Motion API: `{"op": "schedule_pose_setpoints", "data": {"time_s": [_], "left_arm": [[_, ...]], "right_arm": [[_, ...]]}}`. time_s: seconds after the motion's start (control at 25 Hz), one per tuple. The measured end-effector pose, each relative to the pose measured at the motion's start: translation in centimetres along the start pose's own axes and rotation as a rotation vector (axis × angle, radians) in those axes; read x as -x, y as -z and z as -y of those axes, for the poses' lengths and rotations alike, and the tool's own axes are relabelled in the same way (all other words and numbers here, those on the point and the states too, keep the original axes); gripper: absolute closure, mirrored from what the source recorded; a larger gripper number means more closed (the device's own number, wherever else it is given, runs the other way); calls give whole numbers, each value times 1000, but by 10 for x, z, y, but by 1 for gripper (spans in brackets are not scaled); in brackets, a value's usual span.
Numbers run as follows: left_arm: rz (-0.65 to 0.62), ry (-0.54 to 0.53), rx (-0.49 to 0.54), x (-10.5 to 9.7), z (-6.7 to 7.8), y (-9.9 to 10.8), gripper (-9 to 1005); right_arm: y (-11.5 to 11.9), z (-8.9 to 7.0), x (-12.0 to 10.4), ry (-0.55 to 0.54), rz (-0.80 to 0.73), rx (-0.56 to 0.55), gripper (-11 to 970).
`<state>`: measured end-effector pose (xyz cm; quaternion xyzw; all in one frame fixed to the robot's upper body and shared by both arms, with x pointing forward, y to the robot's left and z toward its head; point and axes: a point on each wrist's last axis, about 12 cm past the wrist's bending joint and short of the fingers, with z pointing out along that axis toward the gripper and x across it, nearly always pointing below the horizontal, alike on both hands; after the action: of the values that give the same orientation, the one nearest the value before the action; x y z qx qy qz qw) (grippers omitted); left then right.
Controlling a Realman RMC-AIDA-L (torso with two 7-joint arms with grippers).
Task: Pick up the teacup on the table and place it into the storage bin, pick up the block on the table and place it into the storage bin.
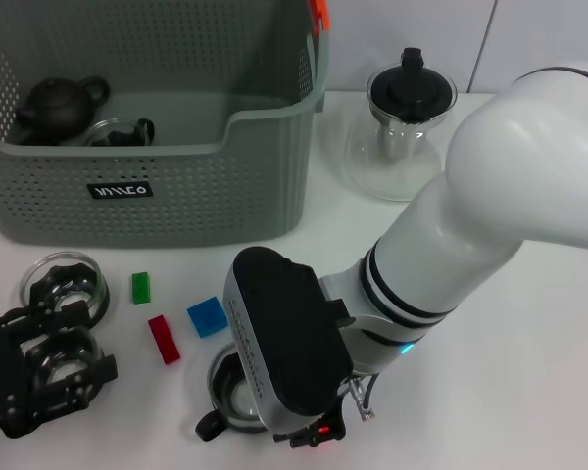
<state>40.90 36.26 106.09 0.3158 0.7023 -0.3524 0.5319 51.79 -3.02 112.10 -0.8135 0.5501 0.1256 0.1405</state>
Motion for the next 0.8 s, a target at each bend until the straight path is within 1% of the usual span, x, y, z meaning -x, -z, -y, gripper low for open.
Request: {"op": "schedule_pose_setpoints", "data": {"time_s": [0.16, 0.56, 0.68, 0.8], "left_arm": [[0, 1, 2, 0, 0, 0, 263], [1, 7, 8, -2, 0, -2, 263], [0, 6, 12, -2, -1, -2, 263], [0, 6, 12, -2, -1, -2, 263]], "right_arm": [[1, 1, 0, -3, 7, -8, 543], [8, 6, -3, -38, 26, -16, 827], [24, 12, -5, -81, 83, -38, 910], [57, 21, -14, -147, 198, -82, 910]]}}
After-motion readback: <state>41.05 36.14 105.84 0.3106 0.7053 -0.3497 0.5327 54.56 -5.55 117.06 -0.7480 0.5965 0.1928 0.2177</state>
